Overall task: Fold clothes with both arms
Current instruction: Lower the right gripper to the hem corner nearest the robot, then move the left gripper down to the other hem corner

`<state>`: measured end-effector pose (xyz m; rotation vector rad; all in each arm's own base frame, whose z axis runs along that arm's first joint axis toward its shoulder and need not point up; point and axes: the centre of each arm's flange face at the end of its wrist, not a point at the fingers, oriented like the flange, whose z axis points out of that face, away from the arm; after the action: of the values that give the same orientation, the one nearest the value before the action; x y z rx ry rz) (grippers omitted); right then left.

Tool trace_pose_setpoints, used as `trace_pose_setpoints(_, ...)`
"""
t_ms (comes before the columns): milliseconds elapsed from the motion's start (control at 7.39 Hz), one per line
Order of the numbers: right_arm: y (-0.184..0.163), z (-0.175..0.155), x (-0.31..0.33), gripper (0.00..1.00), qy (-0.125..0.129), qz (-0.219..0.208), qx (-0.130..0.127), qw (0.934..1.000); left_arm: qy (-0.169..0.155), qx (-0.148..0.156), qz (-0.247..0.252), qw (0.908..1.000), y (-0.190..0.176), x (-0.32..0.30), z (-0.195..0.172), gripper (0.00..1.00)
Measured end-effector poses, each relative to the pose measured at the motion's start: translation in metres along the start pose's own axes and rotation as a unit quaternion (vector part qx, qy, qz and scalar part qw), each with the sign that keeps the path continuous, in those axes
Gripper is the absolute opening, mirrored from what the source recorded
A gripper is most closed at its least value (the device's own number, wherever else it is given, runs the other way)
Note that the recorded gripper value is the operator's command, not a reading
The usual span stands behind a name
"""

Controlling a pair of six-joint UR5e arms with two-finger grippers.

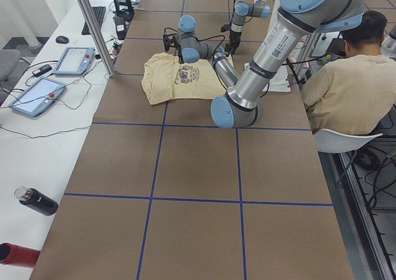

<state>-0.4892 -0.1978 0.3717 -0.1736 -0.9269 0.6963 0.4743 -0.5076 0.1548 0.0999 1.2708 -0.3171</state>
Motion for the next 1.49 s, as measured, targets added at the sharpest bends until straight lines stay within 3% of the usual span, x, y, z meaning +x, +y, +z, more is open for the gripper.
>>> trace_pose_setpoints(271, -0.001, -0.001, -0.001, 0.0, 0.001, 0.0, 0.002, 1.0, 0.0, 0.0, 0.0, 1.0, 0.0, -0.001, 0.0, 0.87)
trace_pose_setpoints(1083, -0.008, -0.01, -0.005, 0.0, -0.001, 0.005, 0.008, 1.0, -0.007, 0.0, -0.005, 1.0, -0.001, -0.01, 0.003, 0.87)
trace_pose_setpoints(1489, -0.012, -0.024, -0.007, 0.0, -0.002, 0.009, 0.01, 0.9999, -0.044, 0.011, -0.054, 0.9975, 0.018, -0.084, -0.004, 0.87)
